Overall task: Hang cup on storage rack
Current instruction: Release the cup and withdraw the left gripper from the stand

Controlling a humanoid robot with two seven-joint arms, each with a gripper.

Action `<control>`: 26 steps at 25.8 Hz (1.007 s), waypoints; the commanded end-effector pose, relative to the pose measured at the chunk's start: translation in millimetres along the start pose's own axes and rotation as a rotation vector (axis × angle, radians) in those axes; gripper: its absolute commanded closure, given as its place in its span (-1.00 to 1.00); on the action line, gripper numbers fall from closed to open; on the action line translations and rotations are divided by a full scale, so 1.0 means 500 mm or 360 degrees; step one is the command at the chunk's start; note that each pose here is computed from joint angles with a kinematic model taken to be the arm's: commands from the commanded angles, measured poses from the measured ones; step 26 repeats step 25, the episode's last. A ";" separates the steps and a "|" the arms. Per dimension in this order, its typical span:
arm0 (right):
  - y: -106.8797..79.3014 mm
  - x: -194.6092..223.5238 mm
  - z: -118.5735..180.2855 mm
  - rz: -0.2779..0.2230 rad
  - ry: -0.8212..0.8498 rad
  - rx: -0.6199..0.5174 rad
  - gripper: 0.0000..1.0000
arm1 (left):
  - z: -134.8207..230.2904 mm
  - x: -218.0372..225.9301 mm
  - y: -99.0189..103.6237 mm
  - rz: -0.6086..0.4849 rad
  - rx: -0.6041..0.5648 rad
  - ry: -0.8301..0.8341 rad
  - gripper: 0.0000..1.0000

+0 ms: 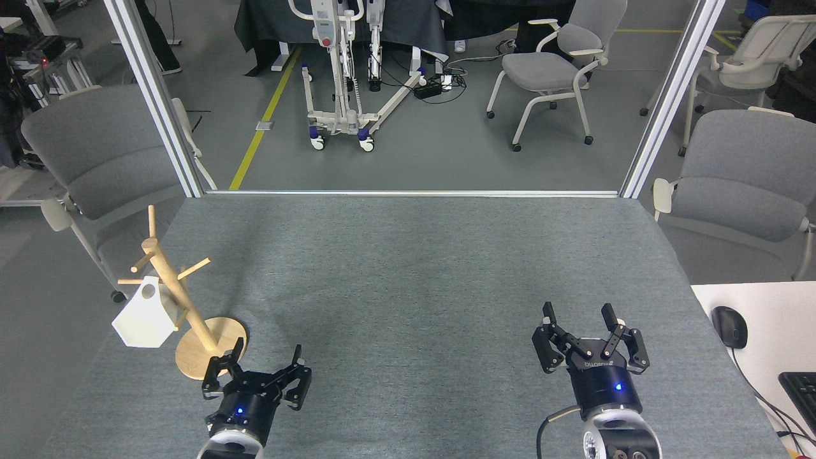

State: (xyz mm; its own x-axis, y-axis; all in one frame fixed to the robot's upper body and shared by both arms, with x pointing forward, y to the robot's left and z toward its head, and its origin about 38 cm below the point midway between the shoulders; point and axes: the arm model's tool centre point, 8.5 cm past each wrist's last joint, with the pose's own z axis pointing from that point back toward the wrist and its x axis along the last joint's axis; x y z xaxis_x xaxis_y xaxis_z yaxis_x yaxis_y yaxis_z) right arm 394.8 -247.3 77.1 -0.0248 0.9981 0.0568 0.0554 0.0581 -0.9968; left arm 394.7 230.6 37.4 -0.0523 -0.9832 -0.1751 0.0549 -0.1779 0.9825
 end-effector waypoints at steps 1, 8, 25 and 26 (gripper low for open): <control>0.003 -0.007 0.002 0.0006 0.0008 0.0008 -0.99 | -0.042 0.068 0.073 0.0051 0.0151 -0.0084 -0.97; 0.004 -0.010 -0.003 0.0011 0.0015 0.0002 -0.99 | -0.093 0.110 0.171 0.0155 0.0306 -0.0040 -0.97; 0.025 -0.035 -0.035 0.0036 0.0031 0.0073 -0.99 | -0.041 0.110 0.136 0.0157 0.0287 -0.0020 -0.97; 0.025 -0.035 -0.035 0.0036 0.0031 0.0073 -0.99 | -0.041 0.110 0.136 0.0157 0.0287 -0.0020 -0.97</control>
